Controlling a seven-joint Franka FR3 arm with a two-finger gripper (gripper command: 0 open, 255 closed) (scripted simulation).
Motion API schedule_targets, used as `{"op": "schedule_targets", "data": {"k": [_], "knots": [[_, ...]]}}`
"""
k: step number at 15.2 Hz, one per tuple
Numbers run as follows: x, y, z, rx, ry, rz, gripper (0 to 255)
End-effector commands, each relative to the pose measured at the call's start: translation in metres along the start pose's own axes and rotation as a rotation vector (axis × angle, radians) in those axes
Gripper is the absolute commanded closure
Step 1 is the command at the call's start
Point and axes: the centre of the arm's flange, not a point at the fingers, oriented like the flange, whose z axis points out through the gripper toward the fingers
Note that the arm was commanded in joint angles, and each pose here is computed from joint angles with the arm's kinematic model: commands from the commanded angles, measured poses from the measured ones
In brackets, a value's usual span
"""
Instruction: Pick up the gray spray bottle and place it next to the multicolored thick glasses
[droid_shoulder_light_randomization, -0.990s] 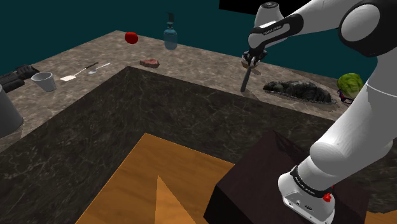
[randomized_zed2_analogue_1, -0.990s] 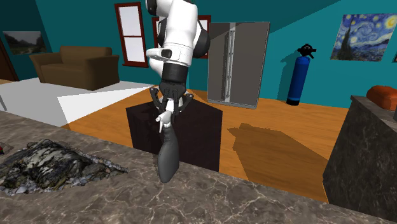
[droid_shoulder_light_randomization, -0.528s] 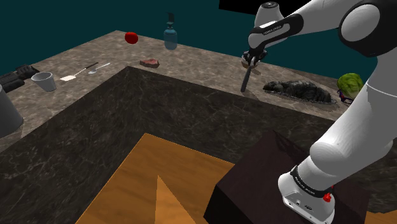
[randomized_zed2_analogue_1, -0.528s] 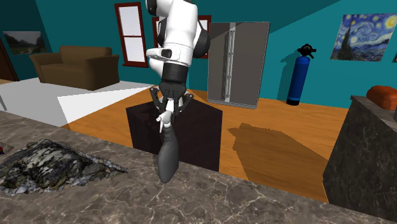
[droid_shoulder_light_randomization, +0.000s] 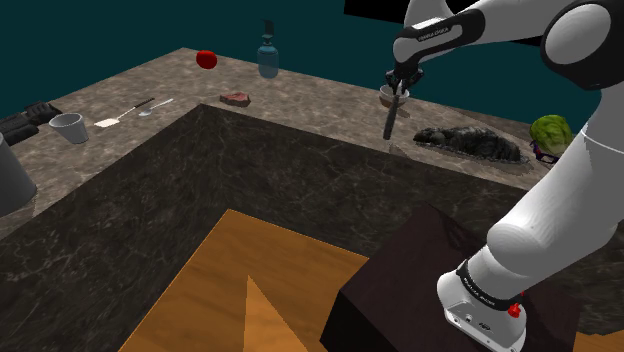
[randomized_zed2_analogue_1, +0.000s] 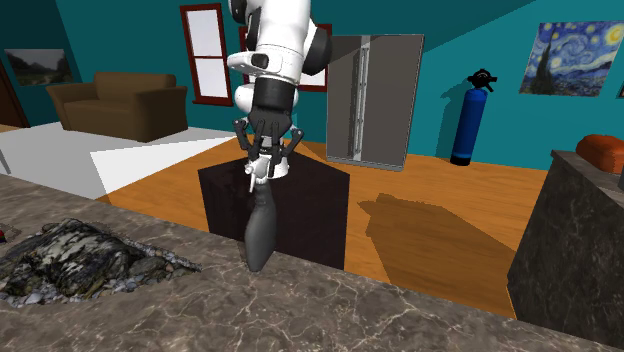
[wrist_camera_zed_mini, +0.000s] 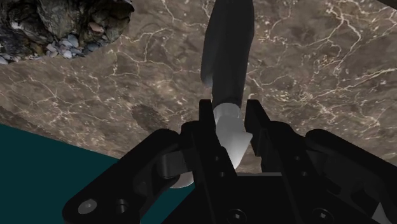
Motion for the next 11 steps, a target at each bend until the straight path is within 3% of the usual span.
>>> {"op": "schedule_targets", "data": {"k": [1, 11], "knots": [[0.003, 0.002, -0.011, 0.0, 0.0, 0.0, 255], [0.019, 0.01, -0.06, 0.0, 0.0, 0.0, 255]]}}
